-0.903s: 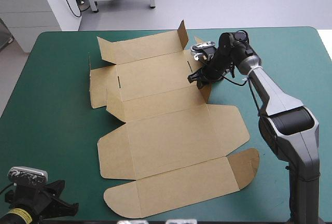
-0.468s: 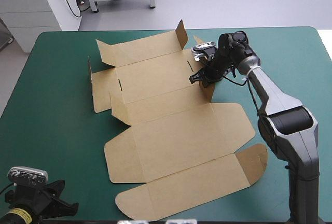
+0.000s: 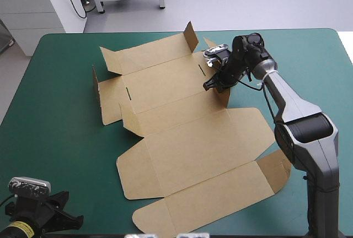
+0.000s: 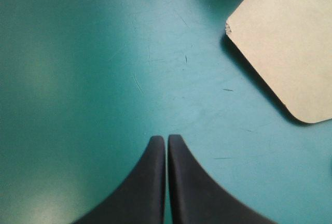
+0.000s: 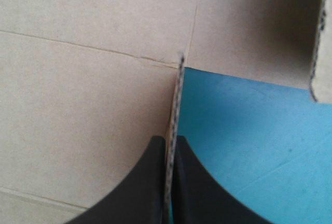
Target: Fold the box
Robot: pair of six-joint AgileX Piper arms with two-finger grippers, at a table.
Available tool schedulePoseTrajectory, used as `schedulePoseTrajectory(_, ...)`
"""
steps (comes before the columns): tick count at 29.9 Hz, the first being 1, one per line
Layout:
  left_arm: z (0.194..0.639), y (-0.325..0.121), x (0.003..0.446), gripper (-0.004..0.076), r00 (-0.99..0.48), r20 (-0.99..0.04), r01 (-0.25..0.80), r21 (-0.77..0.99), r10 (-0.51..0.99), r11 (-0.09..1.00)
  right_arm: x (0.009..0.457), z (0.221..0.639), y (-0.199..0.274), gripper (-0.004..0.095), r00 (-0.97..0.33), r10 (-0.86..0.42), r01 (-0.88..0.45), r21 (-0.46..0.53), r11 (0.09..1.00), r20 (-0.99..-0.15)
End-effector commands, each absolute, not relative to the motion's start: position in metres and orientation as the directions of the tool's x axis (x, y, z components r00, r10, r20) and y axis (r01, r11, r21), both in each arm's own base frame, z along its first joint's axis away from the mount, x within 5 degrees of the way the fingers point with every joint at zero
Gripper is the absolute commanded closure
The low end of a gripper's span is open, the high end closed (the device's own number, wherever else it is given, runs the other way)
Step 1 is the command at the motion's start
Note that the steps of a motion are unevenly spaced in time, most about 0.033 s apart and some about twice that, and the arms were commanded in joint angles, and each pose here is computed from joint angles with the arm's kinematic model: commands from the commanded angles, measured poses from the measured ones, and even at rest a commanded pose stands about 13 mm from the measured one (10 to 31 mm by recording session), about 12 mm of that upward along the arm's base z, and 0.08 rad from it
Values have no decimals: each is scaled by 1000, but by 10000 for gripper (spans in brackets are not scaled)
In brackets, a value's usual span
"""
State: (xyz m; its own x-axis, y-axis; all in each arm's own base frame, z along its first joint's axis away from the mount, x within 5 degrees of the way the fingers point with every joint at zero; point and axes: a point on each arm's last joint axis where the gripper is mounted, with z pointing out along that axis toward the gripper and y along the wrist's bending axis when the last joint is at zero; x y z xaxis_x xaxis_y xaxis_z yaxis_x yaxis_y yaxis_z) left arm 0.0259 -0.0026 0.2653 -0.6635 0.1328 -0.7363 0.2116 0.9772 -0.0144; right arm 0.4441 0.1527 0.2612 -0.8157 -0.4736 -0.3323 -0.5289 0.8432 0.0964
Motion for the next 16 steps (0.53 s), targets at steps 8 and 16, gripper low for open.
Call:
schedulePoseTrajectory(8, 276, -4, 30, 731, -617, -779, 211, -27, 112, 977, 422, 321, 191, 919, -495, -728, -803, -70, 592, -475)
schedulePoseTrajectory(16, 276, -4, 30, 731, -617, -779, 211, -27, 112, 977, 395, 329, 245, 929, -131, -883, -939, -229, 256, -451)
